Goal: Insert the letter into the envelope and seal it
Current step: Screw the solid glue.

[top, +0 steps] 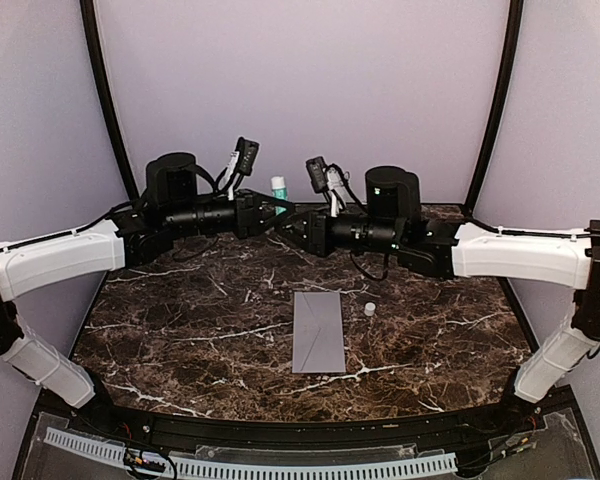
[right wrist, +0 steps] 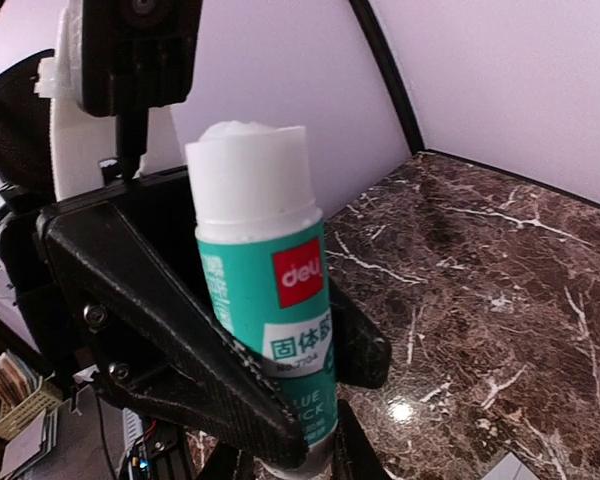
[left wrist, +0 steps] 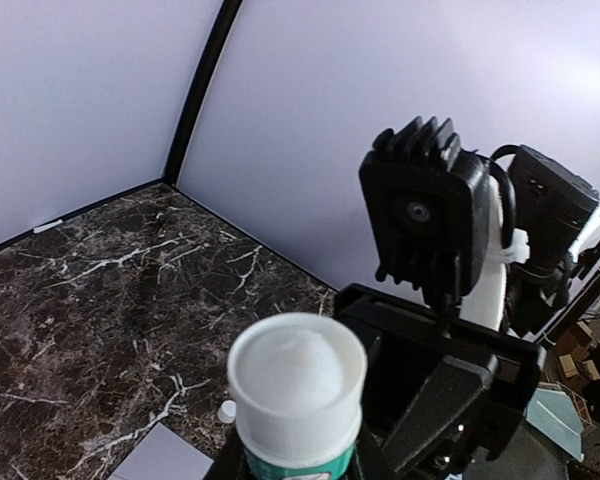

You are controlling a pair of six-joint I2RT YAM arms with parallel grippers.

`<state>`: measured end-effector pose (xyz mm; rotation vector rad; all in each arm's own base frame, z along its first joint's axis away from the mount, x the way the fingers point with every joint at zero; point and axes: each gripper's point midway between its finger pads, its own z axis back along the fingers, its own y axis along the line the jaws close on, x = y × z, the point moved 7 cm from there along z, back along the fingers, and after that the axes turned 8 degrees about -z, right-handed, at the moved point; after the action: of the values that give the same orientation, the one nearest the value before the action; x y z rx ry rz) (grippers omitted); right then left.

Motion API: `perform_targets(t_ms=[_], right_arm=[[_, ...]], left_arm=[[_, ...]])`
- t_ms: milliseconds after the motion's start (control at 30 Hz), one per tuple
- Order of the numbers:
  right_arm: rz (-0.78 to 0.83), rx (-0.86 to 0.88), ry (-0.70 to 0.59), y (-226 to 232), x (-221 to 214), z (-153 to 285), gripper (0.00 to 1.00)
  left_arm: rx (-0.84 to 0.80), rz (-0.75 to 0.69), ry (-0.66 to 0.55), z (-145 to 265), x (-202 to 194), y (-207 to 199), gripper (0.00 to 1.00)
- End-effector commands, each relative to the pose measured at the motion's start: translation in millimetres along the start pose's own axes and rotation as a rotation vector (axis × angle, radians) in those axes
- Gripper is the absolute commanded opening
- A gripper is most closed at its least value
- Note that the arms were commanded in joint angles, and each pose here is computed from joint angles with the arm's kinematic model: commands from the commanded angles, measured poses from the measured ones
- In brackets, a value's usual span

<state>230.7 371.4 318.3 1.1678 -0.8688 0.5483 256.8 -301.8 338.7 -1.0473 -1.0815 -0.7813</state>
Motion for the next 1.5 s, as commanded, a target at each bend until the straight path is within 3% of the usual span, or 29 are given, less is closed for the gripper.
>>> perform_targets(t_ms=[0,433,567,700,867,1033,1233,1467], right_arm=[[0.012,-0.200,-0.172,6,36,-8,0.00],[0.072,-0.479,-0.236,23,45,-62,0.01],[0.067,-0.470,-0.244,26,48,-58,0.09],[0.078,-0.446,-0.266,27,47,-37,0.29],[0.074,-0.274,-0.265,21,40,6,0.51],[0.035,-0.027,-0.235,11,37,43,0.61],[0.053,0.299,-0.171,26,35,66,0.58],[0.063,0.486,-0.041,39,27,56,0.44]], left_arm=[[0.082,-0.044,0.088,-13,-15,0,0.00],[0.174,0.054,0.111,-22,-25,12,0.00],[0.199,0.069,0.107,-21,-25,14,0.00],[0.224,0.074,0.061,-13,-13,14,0.00],[0.154,0.108,-0.010,-2,5,9,0.00],[-0.016,0.103,-0.095,7,17,-3,0.00],[-0.259,0.075,-0.134,18,21,-22,0.00],[-0.430,0.027,-0.196,28,30,-41,0.00]])
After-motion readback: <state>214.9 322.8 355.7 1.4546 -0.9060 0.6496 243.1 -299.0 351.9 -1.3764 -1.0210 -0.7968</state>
